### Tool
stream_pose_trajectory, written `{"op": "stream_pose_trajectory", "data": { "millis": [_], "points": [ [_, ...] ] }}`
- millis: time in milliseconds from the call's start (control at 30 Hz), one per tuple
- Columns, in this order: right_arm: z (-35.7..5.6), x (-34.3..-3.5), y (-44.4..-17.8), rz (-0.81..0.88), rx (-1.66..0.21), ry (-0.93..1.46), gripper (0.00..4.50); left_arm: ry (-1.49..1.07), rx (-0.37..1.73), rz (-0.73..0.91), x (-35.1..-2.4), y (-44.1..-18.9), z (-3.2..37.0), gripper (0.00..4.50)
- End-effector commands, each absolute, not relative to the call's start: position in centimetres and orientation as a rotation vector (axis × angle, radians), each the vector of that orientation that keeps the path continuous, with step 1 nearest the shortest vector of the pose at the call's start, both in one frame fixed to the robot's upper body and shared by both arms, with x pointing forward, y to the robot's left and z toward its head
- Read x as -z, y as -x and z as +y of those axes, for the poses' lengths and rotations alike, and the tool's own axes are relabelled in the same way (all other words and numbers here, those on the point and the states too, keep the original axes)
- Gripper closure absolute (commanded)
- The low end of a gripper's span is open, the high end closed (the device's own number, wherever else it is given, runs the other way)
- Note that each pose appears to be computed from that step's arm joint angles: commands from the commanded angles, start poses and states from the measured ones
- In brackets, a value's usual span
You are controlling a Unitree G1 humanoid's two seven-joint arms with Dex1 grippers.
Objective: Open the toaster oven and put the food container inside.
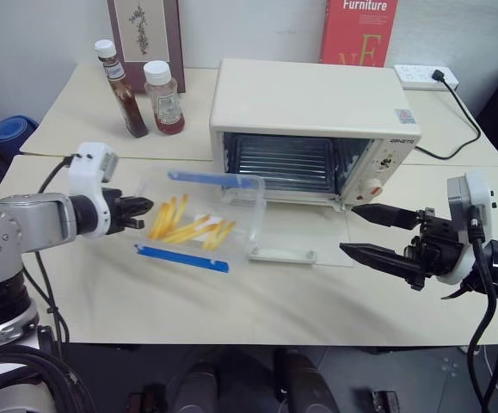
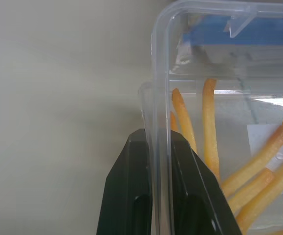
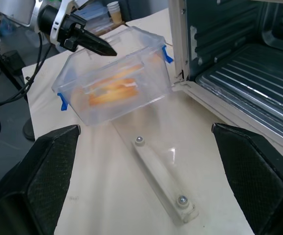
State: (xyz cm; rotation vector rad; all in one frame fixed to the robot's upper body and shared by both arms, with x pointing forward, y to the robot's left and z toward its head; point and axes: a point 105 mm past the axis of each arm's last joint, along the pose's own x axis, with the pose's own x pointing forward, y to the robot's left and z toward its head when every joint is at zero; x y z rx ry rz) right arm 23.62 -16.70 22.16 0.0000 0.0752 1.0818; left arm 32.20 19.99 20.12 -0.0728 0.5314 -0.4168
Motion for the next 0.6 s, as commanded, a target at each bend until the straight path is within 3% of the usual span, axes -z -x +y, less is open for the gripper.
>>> {"op": "stream_pose_trajectory", "data": {
  "millis": [33,333,600],
  "points": [
    [-16.9,-22.7,-22.7,0.055,-1.075,0.034,0.0,0.078,0.444,0.475,-21.1,-33.4,17.2,4.41],
    [-17.6,-21.8,-21.1,0.074,-0.991,0.025,0.0,0.085,0.522,0.496,-20.7,-34.4,12.4,4.41],
    [-18.1,-21.3,-21.0,0.079,-0.946,0.034,0.0,0.164,0.513,0.46,-21.9,-35.1,12.4,2.08]
  ]
}}
